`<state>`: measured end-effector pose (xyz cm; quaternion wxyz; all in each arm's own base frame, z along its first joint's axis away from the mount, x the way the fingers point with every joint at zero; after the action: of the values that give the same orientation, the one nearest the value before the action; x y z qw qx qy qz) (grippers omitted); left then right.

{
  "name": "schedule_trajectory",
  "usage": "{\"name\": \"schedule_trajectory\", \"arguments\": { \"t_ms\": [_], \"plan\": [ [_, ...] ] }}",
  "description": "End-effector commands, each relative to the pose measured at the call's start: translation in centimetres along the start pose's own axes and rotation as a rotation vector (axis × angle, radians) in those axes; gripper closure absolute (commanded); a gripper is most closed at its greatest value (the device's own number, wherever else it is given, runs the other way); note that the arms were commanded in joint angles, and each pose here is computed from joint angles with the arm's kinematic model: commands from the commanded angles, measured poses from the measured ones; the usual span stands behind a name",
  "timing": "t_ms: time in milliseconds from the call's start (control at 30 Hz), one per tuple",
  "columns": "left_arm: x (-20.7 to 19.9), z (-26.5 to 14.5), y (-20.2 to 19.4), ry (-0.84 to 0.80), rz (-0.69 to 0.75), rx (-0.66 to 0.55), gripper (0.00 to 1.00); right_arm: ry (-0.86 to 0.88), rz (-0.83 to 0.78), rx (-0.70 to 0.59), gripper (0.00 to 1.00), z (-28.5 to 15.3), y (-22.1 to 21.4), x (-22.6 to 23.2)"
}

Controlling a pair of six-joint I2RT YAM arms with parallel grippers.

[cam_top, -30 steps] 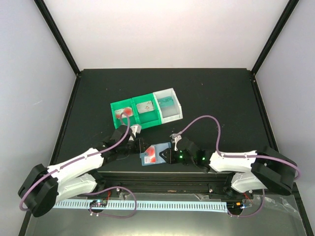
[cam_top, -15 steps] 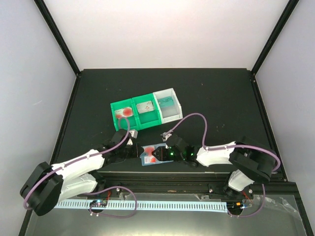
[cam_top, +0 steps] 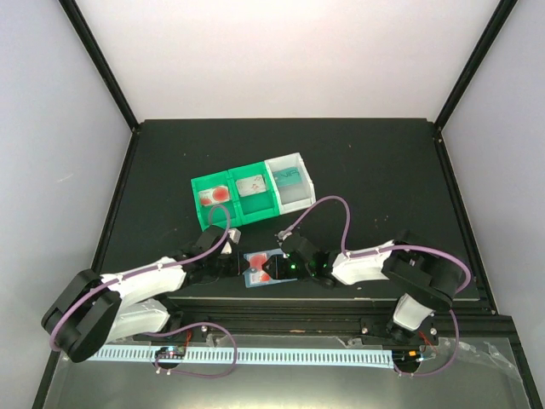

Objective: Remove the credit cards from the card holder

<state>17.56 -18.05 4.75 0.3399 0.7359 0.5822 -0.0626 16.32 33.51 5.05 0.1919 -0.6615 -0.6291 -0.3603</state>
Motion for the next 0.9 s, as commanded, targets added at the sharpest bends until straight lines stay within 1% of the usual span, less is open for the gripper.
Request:
{"name": "schedule_trajectory", "arguments": {
  "t_ms": [0,200,333,533,700,767,867],
  "plan": [
    [0.4,0.2,-0.2,0.01,0.012,0.003,0.98,-0.03,-0.028,-0.024,0.72,0.4,0.3,-0.1],
    [0.4,0.2,-0.2,0.008,0.008,0.003,0.98,-0.016,-0.027,-0.014,0.72,0.7,0.2,-0.2],
    [0.3,0.1,-0.2,0.003,0.001,0.0,0.98,-0.003,-0.028,-0.01,0.75,0.8,0.1,0.0],
    [0.4,0.2,-0.3,0.003,-0.013,-0.001,0.98,0.019,-0.034,-0.01,0.84,0.6,0.0,0.2],
    [0.4,0.4,-0.3,0.005,-0.017,0.001,0.97,0.036,-0.034,-0.027,0.95,0.0,0.1,0.3],
    [0.5,0.4,-0.2,0.01,-0.018,0.002,0.95,0.027,-0.037,-0.034,0.98,-0.3,0.2,0.2],
    [0.6,0.4,-0.3,0.015,-0.022,0.003,0.94,0.027,-0.032,-0.039,0.99,-0.6,0.3,0.1]
  ]
}}
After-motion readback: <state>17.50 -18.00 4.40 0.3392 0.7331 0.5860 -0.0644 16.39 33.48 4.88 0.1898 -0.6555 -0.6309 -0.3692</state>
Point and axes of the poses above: each gripper's point midway between its finger pads, its own z axis out along the fingers, its own x axis along the line the jaws close on, y = z × x, the point moved 3 cm from there along -z, back along the fingers, and after that the axes turned 14 degrees about z, right-handed, at the moved point
